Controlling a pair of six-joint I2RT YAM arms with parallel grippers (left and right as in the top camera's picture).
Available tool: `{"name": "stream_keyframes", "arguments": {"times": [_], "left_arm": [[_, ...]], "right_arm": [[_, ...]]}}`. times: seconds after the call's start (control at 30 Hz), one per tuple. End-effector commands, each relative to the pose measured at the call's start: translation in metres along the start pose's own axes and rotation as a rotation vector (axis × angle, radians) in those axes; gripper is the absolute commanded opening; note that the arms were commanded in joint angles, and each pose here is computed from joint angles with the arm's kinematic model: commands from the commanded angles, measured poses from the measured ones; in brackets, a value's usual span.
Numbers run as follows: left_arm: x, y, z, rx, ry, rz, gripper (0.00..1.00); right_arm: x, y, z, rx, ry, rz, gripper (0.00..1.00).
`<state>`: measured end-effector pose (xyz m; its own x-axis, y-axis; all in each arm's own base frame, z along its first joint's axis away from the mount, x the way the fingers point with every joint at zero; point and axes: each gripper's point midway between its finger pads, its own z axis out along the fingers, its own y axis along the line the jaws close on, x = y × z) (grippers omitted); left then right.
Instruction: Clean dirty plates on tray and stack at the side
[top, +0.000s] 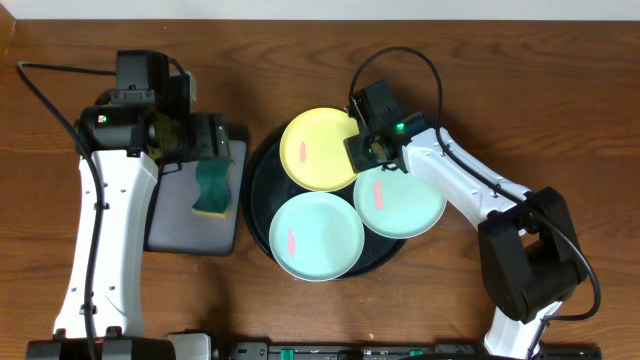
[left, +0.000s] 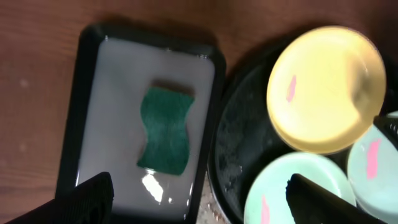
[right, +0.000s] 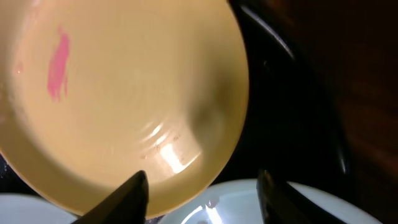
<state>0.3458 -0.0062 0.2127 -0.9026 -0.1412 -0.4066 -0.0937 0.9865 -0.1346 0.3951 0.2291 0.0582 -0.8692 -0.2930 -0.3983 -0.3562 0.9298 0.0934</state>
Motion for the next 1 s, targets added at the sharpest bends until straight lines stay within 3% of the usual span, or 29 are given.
{"name": "stream_keyframes", "arguments": {"times": [0.0,0.4,0.5,0.53,0.63,0.7,0.77,0.97], "left_arm": [[-0.003,-0.001,0.004,0.0,-0.01,0.005,0.89],[-0.007,-0.001,0.004,-0.001,-0.025,0.007,0.89],[-0.002,0.0,0.004,-0.004,-0.005,0.004,0.33],[0.0,0.001,0.004,-0.005,0.003,0.003,0.24],[0.005,0.007,0.005,-0.038,0.024,0.001,0.23],[0.009,0.015,0.007,-0.085,0.034,0.001,0.26],[0.013,0.02,0.013,-0.111,0.045,0.001,0.38],[0.026,0.025,0.039,-0.119,0.067,0.0,0.4]], "right_arm": [[-0.01,0.002,0.0,0.013,-0.038,0.008,0.51],[-0.007,-0.003,0.03,0.029,-0.024,0.035,0.51],[-0.006,-0.003,0.033,0.03,-0.02,0.036,0.47],[-0.006,-0.003,0.033,0.03,-0.02,0.036,0.45],[-0.006,-0.003,0.033,0.029,-0.02,0.035,0.36],[-0.006,-0.003,0.033,0.03,-0.021,0.035,0.37],[-0.007,-0.003,0.033,0.03,-0.025,0.035,0.39],[-0.008,-0.007,0.033,0.054,-0.03,0.035,0.38]]}}
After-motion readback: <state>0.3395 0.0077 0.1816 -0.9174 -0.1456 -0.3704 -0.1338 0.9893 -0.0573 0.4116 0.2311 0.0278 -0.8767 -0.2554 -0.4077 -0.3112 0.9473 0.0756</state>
